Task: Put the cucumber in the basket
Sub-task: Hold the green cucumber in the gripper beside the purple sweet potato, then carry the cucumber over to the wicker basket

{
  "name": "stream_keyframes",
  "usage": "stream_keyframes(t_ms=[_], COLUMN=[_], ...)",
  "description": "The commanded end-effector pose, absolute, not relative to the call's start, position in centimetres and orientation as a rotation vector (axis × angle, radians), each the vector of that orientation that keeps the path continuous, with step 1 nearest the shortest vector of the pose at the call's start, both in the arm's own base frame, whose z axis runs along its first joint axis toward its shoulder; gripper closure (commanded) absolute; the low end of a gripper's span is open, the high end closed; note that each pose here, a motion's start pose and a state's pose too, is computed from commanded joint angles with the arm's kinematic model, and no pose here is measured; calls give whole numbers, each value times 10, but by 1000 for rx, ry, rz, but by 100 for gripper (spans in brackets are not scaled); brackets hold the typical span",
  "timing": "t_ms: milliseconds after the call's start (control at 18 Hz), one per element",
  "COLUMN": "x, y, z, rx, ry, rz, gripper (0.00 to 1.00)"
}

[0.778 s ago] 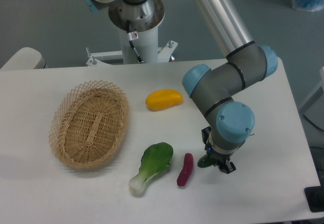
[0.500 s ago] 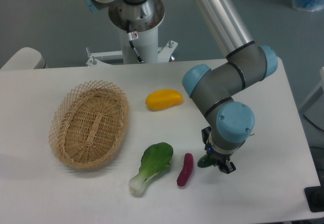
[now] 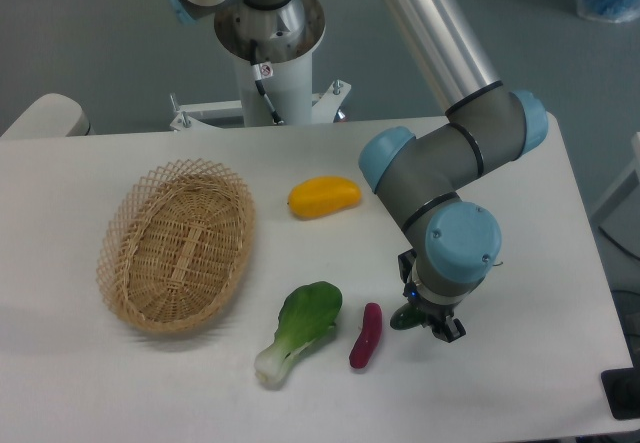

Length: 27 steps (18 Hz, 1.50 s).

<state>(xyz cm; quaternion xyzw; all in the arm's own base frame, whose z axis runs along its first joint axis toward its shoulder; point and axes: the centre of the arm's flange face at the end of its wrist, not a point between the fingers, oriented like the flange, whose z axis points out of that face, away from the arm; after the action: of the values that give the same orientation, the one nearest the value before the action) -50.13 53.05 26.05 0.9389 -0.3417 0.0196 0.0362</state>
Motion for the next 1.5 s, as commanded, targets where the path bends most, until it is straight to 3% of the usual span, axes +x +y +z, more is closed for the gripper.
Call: stream_keyframes(t_ms=[333, 667, 1167, 1500], x=[-469, -401, -248, -173], y=[540, 564, 575, 574], z=[262, 271, 302, 293], rx=[2875, 2887, 2928, 2910], ry=[-1086, -1085, -1153, -1134], rz=[88, 110, 182, 236], gripper=[86, 87, 87, 87])
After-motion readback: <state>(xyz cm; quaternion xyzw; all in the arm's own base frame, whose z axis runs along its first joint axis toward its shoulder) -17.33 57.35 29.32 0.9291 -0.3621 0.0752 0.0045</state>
